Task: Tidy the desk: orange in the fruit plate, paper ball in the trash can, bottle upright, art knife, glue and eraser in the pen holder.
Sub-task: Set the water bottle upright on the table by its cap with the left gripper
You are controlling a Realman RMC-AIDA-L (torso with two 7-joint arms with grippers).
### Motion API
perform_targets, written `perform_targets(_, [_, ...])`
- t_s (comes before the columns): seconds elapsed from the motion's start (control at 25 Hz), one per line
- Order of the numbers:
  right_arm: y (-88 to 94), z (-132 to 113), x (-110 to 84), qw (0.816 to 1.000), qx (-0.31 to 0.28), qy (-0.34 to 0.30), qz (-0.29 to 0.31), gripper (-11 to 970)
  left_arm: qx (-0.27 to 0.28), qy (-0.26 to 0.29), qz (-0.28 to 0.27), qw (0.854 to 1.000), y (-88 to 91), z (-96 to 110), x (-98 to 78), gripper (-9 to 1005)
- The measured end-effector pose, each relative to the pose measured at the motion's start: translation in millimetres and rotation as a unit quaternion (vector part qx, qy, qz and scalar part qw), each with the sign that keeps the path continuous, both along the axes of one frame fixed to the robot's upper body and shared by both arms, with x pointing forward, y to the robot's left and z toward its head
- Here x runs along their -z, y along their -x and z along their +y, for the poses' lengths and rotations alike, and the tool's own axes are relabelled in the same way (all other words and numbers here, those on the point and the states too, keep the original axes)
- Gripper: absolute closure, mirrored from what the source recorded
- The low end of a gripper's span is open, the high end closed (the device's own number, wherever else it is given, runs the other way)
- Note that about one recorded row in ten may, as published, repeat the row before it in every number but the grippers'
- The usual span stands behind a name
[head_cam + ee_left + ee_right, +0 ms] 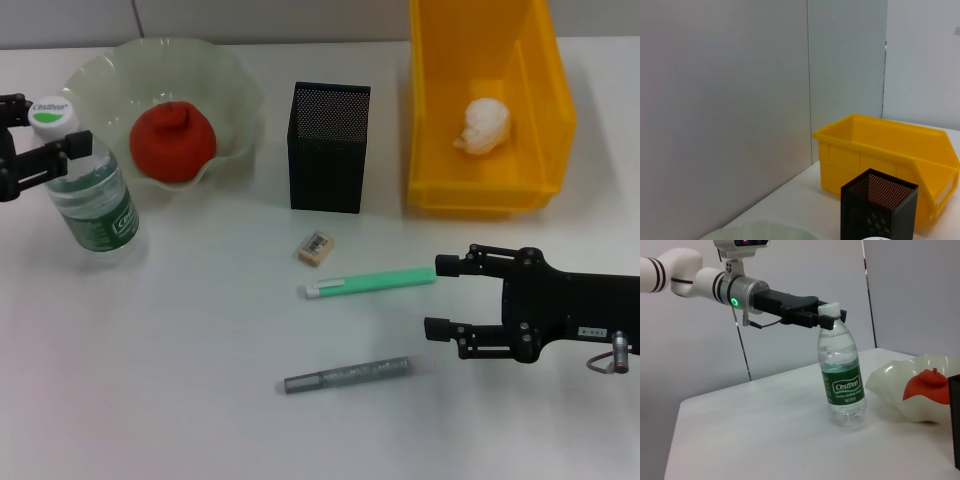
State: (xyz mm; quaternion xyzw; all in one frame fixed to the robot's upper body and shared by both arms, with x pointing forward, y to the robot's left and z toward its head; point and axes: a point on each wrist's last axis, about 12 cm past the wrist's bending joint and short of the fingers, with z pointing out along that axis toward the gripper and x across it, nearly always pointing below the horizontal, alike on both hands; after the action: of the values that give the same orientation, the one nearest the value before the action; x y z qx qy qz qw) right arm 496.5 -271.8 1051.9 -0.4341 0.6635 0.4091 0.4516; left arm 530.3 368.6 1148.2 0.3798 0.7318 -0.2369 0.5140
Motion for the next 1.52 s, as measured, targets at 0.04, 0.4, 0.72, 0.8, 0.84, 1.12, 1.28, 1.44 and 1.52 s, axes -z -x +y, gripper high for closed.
perform_targets(0.04, [-0.3,-0.1,-0.2,1.0,0.0,0.0,-0.001,186,0.0,0.0,0.0,1.0,0.0,0.0,0.0,551])
perform_targets(0.4, [-1.0,-2.0,-1.0,1.0,0.001,0.002,-0.002,186,0.0,0.002,0.002,1.0,-0.9,0.0,0.1,551])
perform_targets(0.72, [-0.3,-0.7,-0.3,1.0,0.0,0.0,0.0,186,-0.001,0.002,0.002,1.0,-1.1,0.9,-0.6,551])
perform_targets(0.8, [-0.2,-0.6,-0.3,1.0,0.0,0.0,0.0,186,-0.001,0.002,0.002,1.0,-1.1,1.0,-0.8,551])
perform_targets(0.84, [-0.1,-0.5,-0.2,1.0,0.0,0.0,0.0,186,-0.001,0.002,0.001,1.0,-1.2,1.0,-0.8,551])
perform_targets(1.12, [0.2,0.3,0.1,1.0,0.0,-0.002,0.001,186,0.0,0.001,0.0,1.0,-1.2,1.0,-0.8,552])
perform_targets(1.28, [0.3,0.6,0.2,1.0,0.001,-0.003,0.001,186,0.0,0.0,-0.002,1.0,-0.9,1.0,-0.6,550])
perform_targets(1.44, [0.1,0.9,0.1,1.0,0.002,-0.004,0.001,186,0.0,0.0,-0.002,1.0,-0.9,1.2,-0.3,548])
perform_targets(1.52, [-0.1,1.0,0.0,1.0,0.002,-0.005,0.001,186,-0.002,0.0,-0.001,1.0,-1.0,2.0,0.3,547])
